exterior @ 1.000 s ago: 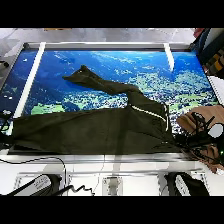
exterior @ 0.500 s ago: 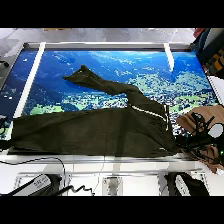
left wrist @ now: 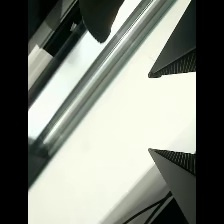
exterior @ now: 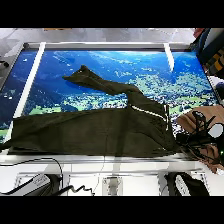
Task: Fold the clothes and pants, and hang the long-sleeved shirts on hangers.
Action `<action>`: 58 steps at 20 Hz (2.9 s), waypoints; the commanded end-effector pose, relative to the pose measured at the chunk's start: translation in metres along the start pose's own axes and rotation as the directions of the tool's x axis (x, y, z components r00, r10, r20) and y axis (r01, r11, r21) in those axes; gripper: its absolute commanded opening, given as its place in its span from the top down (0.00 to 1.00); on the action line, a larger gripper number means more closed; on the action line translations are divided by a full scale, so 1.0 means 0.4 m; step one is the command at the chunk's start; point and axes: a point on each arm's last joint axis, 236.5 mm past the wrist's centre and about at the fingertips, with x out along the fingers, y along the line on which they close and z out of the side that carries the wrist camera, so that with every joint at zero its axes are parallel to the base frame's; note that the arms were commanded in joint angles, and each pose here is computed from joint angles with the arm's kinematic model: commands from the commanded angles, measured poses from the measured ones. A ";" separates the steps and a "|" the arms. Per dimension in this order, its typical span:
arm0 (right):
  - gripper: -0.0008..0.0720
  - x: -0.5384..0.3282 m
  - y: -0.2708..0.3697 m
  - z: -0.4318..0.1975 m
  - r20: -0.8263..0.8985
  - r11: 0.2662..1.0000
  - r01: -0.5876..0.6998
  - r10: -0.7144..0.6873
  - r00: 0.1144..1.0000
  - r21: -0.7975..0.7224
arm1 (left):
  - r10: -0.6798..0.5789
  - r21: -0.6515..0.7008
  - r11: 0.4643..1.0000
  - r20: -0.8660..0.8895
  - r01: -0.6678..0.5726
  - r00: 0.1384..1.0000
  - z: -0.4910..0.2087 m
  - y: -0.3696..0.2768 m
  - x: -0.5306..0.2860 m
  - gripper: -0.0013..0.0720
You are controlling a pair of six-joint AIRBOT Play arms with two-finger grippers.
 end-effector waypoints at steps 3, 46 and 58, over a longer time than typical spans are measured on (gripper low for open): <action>0.63 0.000 0.000 0.003 0.006 1.000 -0.001 0.001 1.000 0.001 | -0.343 -0.348 0.860 0.148 0.374 0.928 0.068 -0.054 -0.083 0.33; 0.64 0.000 -0.001 0.012 0.021 1.000 0.001 -0.001 1.000 0.002 | -0.346 -0.074 0.933 0.073 0.351 0.935 0.039 -0.092 0.055 0.72; 0.64 -0.003 0.001 0.057 0.097 1.000 -0.003 0.002 0.995 0.006 | -0.358 -0.245 0.848 0.387 0.469 0.850 0.297 -0.117 -0.074 0.08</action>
